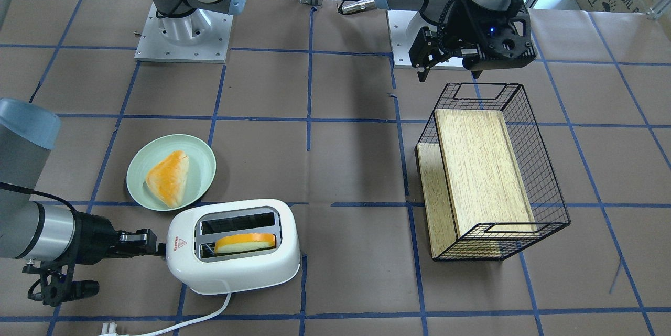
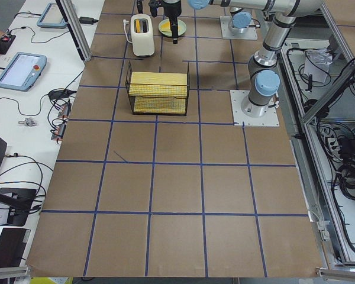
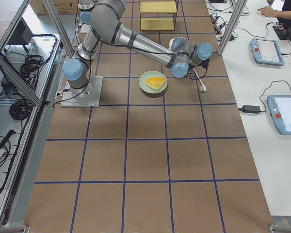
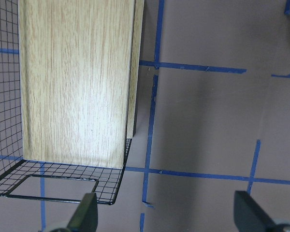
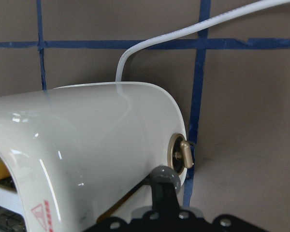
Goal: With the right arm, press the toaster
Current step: 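Lift the right gripper up and away from the toaster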
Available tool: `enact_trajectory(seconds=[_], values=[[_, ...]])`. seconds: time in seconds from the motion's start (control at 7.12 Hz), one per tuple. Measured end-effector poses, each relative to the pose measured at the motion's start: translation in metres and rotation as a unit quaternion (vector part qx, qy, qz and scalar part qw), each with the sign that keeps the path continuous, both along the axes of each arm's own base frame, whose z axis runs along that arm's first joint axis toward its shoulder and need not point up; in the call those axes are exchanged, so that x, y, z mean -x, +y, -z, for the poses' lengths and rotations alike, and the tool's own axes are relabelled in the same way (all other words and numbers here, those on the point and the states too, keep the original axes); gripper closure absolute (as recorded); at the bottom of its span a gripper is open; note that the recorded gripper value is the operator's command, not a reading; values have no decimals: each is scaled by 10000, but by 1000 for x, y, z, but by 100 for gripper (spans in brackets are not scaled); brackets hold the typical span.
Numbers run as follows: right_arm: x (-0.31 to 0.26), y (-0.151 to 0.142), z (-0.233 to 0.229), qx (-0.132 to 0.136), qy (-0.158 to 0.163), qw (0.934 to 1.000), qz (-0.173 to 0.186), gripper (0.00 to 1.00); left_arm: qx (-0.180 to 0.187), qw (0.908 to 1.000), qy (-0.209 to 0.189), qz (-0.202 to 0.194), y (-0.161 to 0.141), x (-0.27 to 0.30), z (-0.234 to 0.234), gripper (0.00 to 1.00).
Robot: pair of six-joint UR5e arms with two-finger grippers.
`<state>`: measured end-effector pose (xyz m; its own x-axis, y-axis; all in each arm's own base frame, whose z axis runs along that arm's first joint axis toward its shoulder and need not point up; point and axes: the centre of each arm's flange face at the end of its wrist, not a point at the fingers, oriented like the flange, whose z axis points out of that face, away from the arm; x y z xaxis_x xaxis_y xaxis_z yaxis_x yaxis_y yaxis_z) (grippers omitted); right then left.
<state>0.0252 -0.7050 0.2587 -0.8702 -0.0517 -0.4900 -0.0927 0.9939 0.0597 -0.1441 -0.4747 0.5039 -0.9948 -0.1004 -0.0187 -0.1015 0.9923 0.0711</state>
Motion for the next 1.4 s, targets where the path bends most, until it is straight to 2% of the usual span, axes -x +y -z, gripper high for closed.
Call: enact_trajectory(seconds=[0.56, 0.7, 0.84, 0.98, 1.12, 1.26, 1.4], values=[[0, -1, 10, -64, -22, 10000, 3, 97, 2, 10000, 0, 0, 0, 0, 0, 0], [0, -2, 10, -65, -15, 10000, 2, 91, 1, 10000, 0, 0, 0, 0, 0, 0], [0, -2, 5, -43, 32, 10000, 23, 40, 2, 10000, 0, 0, 0, 0, 0, 0], [0, -3, -11, 19, 232, 9997, 54, 0, 2, 10000, 0, 0, 0, 0, 0, 0], [-3, 1, -40, 172, 616, 9980, 11, 0, 0, 10000, 0, 0, 0, 0, 0, 0], [-17, 8, -78, 395, 1149, 9925, -162, 0, 0, 10000, 0, 0, 0, 0, 0, 0], [-37, 17, -107, 582, 1744, 9820, -424, 0, -1, 10000, 0, 0, 0, 0, 0, 0]])
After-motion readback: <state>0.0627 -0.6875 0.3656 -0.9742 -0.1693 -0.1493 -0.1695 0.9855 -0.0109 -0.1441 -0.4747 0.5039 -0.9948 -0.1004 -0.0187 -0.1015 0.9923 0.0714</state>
